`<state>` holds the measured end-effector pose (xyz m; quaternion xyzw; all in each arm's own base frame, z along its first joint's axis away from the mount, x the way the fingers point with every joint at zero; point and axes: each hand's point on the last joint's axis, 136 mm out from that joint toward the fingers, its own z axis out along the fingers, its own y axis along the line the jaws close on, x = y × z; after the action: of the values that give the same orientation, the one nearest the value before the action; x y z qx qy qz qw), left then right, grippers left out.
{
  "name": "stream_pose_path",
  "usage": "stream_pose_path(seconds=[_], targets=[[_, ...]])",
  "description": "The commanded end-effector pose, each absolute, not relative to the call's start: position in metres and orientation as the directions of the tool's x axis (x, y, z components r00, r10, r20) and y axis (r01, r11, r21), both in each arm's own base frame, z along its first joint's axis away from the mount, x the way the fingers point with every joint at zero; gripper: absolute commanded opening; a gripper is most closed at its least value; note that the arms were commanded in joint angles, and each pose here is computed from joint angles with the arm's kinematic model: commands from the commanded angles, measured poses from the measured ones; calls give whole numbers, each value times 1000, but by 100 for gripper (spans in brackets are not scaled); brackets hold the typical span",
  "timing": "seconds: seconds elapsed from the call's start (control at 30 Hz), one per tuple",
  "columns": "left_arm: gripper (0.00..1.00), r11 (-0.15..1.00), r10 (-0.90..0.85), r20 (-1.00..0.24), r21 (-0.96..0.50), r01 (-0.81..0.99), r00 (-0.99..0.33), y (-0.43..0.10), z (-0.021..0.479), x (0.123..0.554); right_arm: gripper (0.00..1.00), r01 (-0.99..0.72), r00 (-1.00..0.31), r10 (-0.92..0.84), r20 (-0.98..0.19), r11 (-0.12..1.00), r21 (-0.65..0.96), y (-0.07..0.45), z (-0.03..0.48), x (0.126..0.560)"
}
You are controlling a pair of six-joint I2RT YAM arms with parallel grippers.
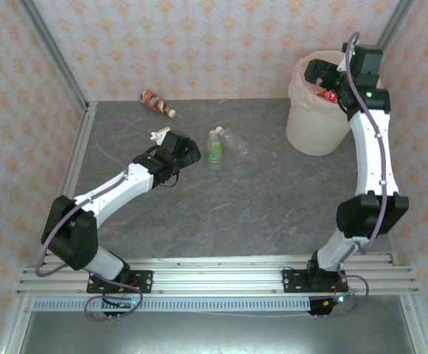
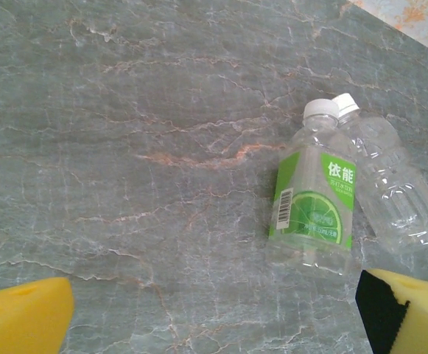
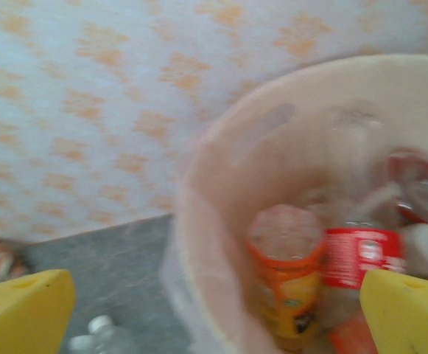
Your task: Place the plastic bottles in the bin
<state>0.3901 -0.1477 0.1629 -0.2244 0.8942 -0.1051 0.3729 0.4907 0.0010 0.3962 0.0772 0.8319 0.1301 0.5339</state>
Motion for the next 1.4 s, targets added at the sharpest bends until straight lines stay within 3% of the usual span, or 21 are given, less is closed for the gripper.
stream_pose_path(seconds=[0.0,0.2,0.6,1.1,1.37], targets=[[100,855,-517,-612,-400,-330,-599,-152,172,401,99,-340,-373,181,-910,886,315,74,406,477],[100,846,-532,-600,-408,-343,-597,-153,170,402,99,-625,-466,-316,-826,779,54,164,305,438],[100,843,-537,-597,-387,-373,-596,-144,166,393,96,-788,-508,-733,-453,607,-98,197,152,447],[100,842,-539,-598,-372,-390,-593,-140,164,390,92,-783,-514,-816,-263,572,-245,204,79,506],[100,843,-538,-589,-372,-388,-603,-143,162,392,90,-807,-525,-809,-265,572,-145,222,59,505]])
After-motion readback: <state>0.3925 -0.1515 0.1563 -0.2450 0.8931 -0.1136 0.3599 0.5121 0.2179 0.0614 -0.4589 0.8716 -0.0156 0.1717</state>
